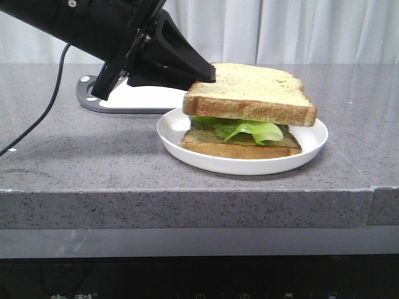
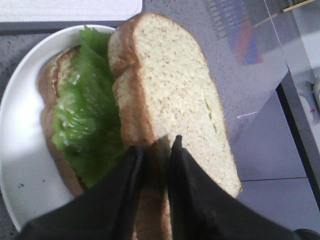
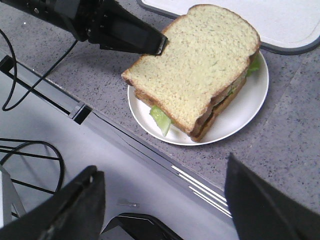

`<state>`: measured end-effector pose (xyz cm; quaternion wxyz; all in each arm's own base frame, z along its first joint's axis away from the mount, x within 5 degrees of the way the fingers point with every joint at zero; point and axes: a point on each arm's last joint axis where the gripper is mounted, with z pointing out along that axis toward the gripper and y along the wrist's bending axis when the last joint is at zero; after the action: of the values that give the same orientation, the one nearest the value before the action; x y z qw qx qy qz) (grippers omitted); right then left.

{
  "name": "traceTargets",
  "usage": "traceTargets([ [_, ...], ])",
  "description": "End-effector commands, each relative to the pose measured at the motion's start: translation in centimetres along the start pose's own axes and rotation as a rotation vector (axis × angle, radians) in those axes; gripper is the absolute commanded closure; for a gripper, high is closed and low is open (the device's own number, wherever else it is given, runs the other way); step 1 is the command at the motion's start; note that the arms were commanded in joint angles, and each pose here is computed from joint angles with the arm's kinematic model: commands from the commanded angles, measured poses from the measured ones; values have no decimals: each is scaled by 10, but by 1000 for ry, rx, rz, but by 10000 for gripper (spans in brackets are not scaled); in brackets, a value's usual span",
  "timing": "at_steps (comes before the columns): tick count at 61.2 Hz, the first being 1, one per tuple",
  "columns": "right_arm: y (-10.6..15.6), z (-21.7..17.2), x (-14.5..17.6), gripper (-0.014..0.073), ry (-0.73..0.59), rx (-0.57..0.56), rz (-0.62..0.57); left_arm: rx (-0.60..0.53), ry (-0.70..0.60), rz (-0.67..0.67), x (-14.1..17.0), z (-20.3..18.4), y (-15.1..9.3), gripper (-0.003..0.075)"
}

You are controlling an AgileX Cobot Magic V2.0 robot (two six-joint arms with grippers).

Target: Left arm grabs bread, right arm adds lettuce

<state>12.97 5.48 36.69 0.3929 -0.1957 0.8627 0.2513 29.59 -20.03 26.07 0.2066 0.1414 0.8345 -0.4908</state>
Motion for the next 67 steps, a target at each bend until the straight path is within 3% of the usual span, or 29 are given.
traceTargets([
  [1, 4, -7, -9, 74, -68, 0, 0, 54, -60, 25, -11, -12, -20, 421],
  [4, 4, -7, -9, 74, -68, 0, 0, 54, -61, 25, -12, -13, -20, 358],
  [8, 4, -7, -9, 74, -68, 0, 0, 53, -62, 33, -12, -16, -20, 330],
  [26, 2, -8, -4, 75, -8, 30, 24, -90, -34, 188, -5, -61, -45, 332],
  [35, -9, -15, -1, 75, 70, 191, 86, -277, -15, 283, 7, -95, -61, 332],
  [46, -15, -28, 2, 75, 122, 330, 151, -538, -74, 295, 25, -141, -74, 332],
  [59, -12, -42, 1, 75, 0, 412, 145, -759, -223, 271, 57, -186, -77, 332],
  [67, -8, -53, 3, 75, -102, 453, 124, -830, -337, 290, 78, -206, -76, 332],
])
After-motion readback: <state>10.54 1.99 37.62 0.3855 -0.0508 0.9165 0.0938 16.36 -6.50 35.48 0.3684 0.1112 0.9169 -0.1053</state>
